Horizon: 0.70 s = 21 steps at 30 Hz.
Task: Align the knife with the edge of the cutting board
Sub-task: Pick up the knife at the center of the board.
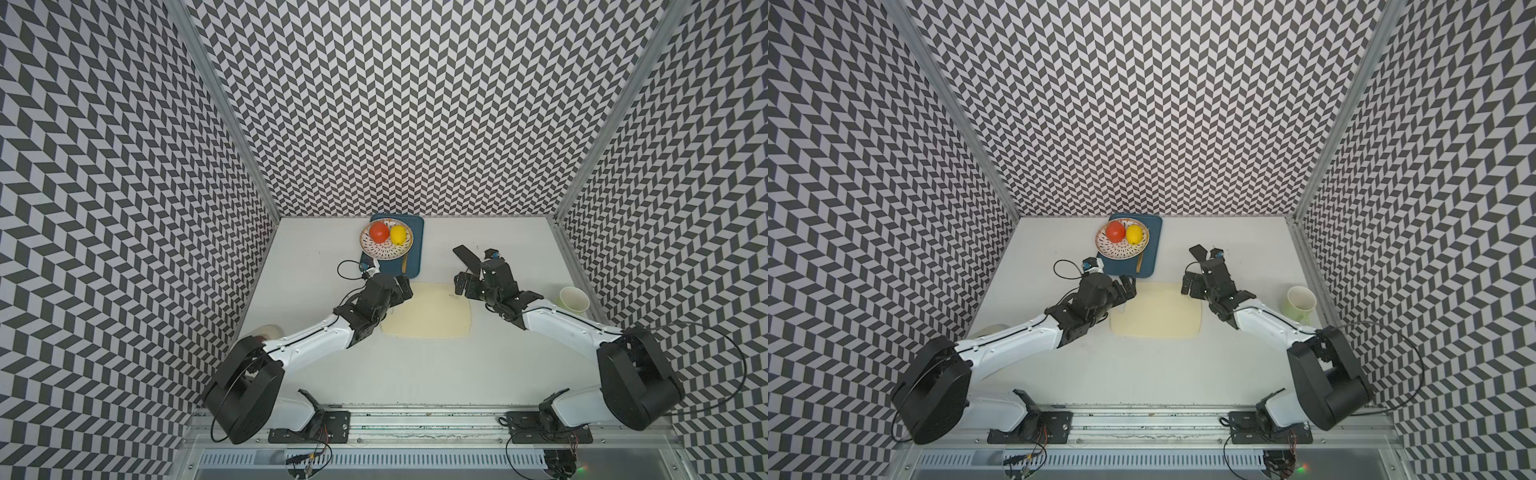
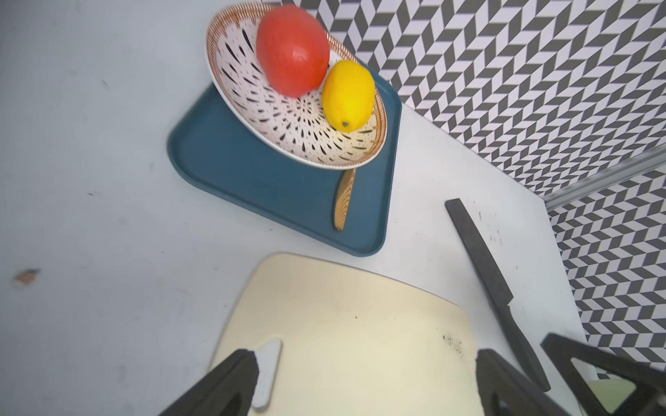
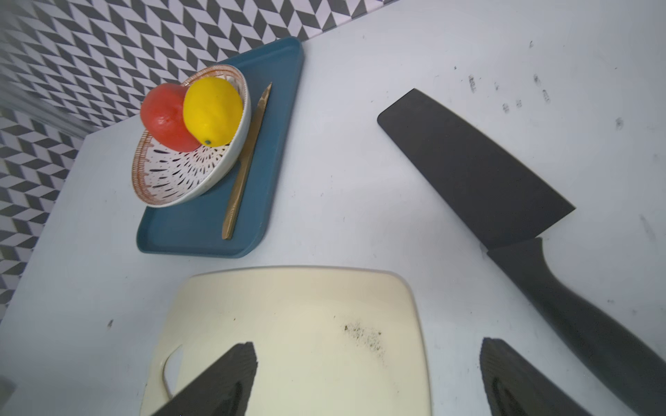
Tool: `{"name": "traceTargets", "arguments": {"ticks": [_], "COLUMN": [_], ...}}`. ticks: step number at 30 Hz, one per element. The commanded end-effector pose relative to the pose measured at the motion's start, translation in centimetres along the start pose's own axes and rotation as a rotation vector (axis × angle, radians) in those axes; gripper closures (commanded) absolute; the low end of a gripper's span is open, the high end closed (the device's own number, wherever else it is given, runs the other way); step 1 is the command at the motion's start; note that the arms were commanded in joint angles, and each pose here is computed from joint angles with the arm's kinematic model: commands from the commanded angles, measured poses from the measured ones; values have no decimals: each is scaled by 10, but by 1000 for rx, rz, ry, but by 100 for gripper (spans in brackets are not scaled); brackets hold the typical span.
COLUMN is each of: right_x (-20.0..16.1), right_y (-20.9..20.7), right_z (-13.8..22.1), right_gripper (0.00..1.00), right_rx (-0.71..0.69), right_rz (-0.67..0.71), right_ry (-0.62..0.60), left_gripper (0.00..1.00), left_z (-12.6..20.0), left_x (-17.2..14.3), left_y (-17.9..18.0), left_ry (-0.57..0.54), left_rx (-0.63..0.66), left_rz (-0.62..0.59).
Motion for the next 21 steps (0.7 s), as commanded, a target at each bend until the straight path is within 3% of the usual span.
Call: {"name": "traceTargets", "arguments": {"ticks": [1, 8, 16, 21], "right_x": [16, 25, 12, -3], "right_y": [-29, -71, -88, -84], "right_z": [-15, -40, -58, -64], "right_gripper": [0, 0, 2, 8], "right_rx": [-136, -239, -220, -187], "right_rz": [2, -25, -33, -36], "right_ry": [4, 74, 156, 214], "left_gripper": [0, 0, 0, 0], "left_z": [11, 17, 16, 20], "left_x": [-3, -4, -8, -3], "left_y": [20, 23, 28, 32], "left_ry": [-30, -44, -39, -63], "left_rx": [65, 49, 59, 90], "left_rz": [-85, -95, -58, -61]}}
Point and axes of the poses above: each gripper's point midway between its finger pads, its own z axis back along the fingers, its own y axis along the line the jaws close on, x = y × z, the point moved 3 cm from there along z, back along the fingers, and after that the axes turned 3 degrees about -z, right-handed, at the moved point
